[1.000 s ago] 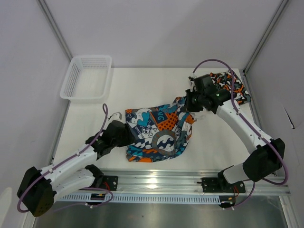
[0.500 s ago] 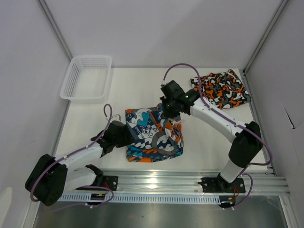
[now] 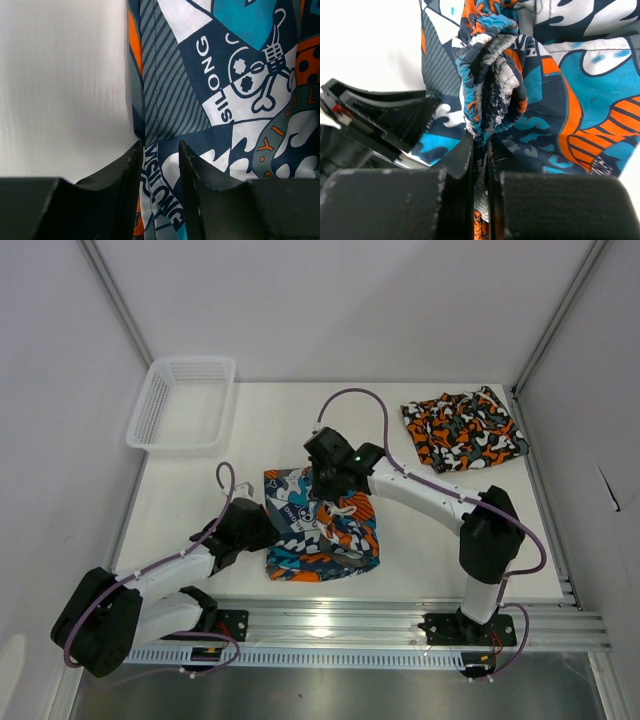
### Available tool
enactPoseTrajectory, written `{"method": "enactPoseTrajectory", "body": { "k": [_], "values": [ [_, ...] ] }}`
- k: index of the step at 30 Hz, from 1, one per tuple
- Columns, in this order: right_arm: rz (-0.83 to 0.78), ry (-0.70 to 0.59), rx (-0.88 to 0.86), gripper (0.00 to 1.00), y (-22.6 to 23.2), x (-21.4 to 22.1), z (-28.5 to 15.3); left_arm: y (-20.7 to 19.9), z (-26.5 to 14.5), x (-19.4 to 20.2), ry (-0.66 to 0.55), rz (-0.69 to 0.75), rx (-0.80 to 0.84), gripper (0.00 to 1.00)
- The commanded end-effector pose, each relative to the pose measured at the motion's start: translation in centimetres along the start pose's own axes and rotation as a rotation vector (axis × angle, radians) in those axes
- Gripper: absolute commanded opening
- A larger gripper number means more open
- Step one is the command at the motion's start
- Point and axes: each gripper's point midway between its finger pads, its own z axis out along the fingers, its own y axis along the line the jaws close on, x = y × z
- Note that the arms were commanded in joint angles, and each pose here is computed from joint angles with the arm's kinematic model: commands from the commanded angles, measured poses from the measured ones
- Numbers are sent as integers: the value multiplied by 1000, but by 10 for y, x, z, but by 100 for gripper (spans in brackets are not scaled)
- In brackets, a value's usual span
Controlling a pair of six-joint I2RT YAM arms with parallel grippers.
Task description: Fold and stack the shorts
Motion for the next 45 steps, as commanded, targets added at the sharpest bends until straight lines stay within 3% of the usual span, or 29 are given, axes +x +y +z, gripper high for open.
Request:
{"method": "enactPoseTrajectory", "body": {
  "k": [1,14,25,29,32,36,40,45],
  "values": [
    [80,-66,-22,0,19,-11,15,25,-1,30,100,22,-70,38],
    [163,-112,104,0,26,17,80,26,0,33,106,23,-80,36],
    [154,-163,214,1,15,28,106,25,0,32,103,24,-85,36],
    [165,-179,128,15,31,23,100,26,0,34,108,26,-88,35],
    [174,-220,-33,25,60,6,76,24,-3,33,108,25,-83,35],
    [174,-214,-195,52,78,2,49,14,-15,22,96,37,-52,36],
    [205,-261,-398,58,94,-13,21,9,-32,15,74,16,-13,38],
    [229,-290,-515,54,91,-22,-2,2,-48,0,34,7,10,39]
  ]
}}
